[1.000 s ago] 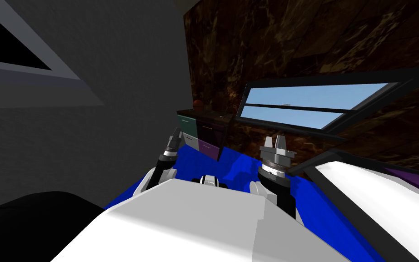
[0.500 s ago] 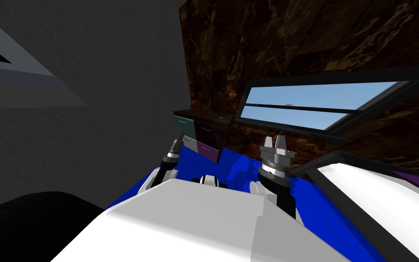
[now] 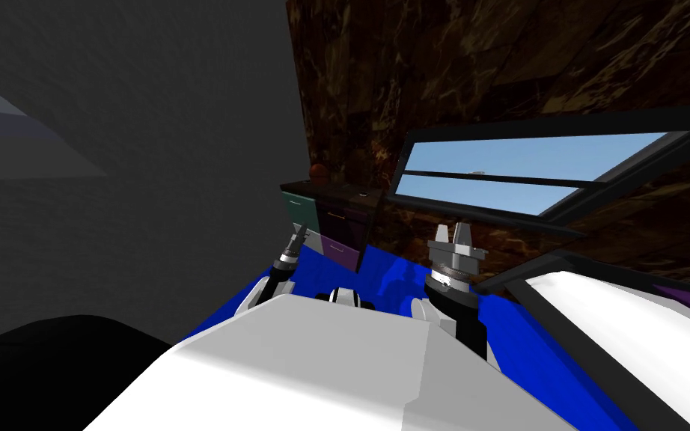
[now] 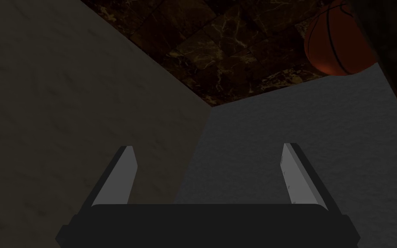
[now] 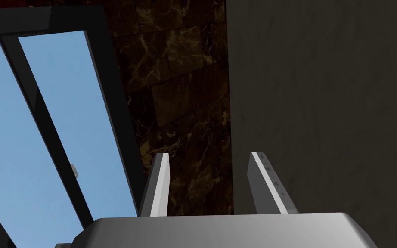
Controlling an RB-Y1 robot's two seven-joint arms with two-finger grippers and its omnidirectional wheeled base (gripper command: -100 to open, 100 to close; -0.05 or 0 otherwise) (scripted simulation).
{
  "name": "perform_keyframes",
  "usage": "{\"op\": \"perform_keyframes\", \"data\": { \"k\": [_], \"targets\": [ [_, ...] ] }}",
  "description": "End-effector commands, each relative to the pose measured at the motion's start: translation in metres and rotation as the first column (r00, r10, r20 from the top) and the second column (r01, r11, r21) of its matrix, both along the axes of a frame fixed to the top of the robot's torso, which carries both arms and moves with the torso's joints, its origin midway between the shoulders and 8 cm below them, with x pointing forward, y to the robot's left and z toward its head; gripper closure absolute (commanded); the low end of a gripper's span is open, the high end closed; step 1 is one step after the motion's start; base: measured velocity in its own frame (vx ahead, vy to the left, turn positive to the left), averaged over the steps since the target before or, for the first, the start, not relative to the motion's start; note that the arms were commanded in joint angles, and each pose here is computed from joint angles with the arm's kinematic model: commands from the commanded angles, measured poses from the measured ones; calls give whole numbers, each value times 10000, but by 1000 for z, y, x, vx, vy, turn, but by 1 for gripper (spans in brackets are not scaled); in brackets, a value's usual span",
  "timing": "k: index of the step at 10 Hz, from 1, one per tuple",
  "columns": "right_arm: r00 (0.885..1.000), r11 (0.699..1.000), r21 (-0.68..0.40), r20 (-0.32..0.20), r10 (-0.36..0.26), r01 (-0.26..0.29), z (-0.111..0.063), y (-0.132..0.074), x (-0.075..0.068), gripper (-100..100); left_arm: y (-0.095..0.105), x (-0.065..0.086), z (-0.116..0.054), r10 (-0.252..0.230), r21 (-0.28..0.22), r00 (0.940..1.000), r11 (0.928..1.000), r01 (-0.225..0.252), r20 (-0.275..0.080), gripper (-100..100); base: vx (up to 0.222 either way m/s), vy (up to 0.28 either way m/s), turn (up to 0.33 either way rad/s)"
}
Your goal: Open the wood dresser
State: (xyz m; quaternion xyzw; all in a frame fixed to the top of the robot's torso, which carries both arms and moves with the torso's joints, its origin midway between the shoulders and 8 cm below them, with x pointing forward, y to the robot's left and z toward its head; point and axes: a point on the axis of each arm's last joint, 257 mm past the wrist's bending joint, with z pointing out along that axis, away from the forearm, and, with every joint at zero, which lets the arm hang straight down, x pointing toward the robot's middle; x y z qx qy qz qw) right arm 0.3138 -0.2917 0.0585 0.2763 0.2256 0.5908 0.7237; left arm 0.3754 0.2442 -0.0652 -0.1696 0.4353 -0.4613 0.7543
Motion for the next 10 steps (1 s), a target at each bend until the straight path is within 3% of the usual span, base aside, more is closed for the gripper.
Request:
{"op": "perform_keyframes", "data": {
  "k": [1,10],
  "targets": [
    [10000,10000,0,0,0,0,0,0,0,0,-2,3,-20,-37,190,10000,9998,39,-87,-100,126,-4,-34],
    [10000,10000,0,0,0,0,0,0,0,0,-14,6,-79,-186,639,9993,9977,206,-323,-100,106,1,-34]
  ]
}}
